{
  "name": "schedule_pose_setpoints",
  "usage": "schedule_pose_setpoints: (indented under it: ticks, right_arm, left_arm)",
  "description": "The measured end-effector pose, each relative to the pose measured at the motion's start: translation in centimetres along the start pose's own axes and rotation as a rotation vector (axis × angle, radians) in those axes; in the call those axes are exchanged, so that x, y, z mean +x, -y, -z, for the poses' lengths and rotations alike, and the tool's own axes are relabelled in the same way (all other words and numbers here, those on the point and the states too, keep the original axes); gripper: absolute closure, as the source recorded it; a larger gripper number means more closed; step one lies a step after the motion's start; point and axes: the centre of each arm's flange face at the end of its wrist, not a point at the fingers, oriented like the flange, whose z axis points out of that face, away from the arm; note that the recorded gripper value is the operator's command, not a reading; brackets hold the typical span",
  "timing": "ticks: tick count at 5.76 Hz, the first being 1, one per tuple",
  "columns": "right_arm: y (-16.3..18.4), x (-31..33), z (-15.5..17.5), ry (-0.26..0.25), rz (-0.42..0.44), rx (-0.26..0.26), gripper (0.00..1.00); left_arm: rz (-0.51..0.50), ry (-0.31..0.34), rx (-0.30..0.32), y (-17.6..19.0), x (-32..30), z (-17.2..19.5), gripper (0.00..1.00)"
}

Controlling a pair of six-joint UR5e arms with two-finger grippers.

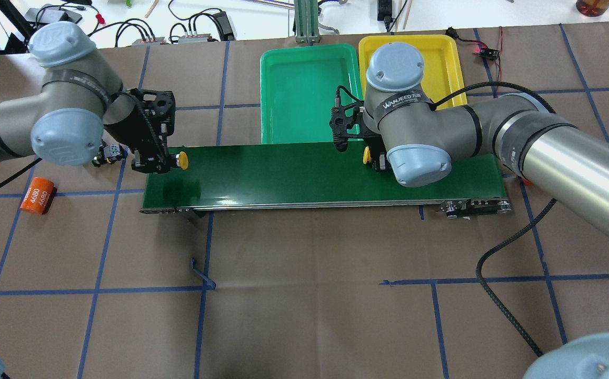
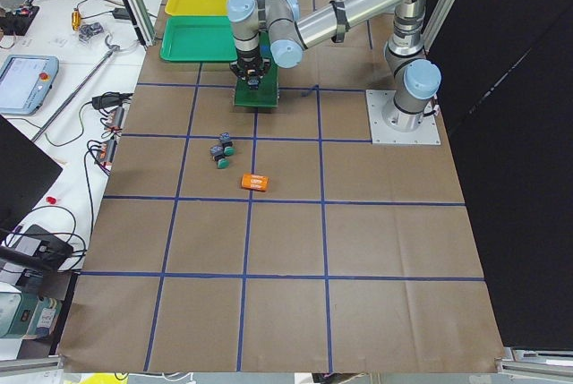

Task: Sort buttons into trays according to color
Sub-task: 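Drop yellow button in yellow tray with right while left places its button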

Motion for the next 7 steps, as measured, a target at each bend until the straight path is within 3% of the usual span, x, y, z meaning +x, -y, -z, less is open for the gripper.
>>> schedule_pose_setpoints:
  ticks: [1,2,3,4,5,7]
  right_arm:
    - [-1.4,1.2,1.2,-0.031,0.027,0.001,0.93]
    - [-2.3,3.3,2.6,-0.076,0.099,0.000,0.92]
    - [-3.7,6.5,3.0,-0.113,0.152,-0.006,0.87]
    - [-5.9,9.9,1.8,-0.124,0.192,-0.018,0.33]
    - [-7.8,11.9,-0.5,-0.109,0.215,-0.024,0.00]
    - [-8.8,12.9,-1.5,-0.098,0.210,-0.021,0.00]
  left_arm:
    - [-0.002,0.012,-0.003,1.1,0.8,-1.1,0.09]
    - [-0.001,0.013,-0.004,1.4,1.2,-1.9,0.02]
    - [0.008,0.016,-0.005,1.4,1.2,-1.9,0.02]
    - [0.058,0.033,-0.007,0.9,0.7,-1.1,0.02]
    - [0.136,0.061,-0.006,-0.9,-0.7,0.2,0.02]
    - [0.240,0.074,-0.003,-6.5,-5.4,1.2,0.02]
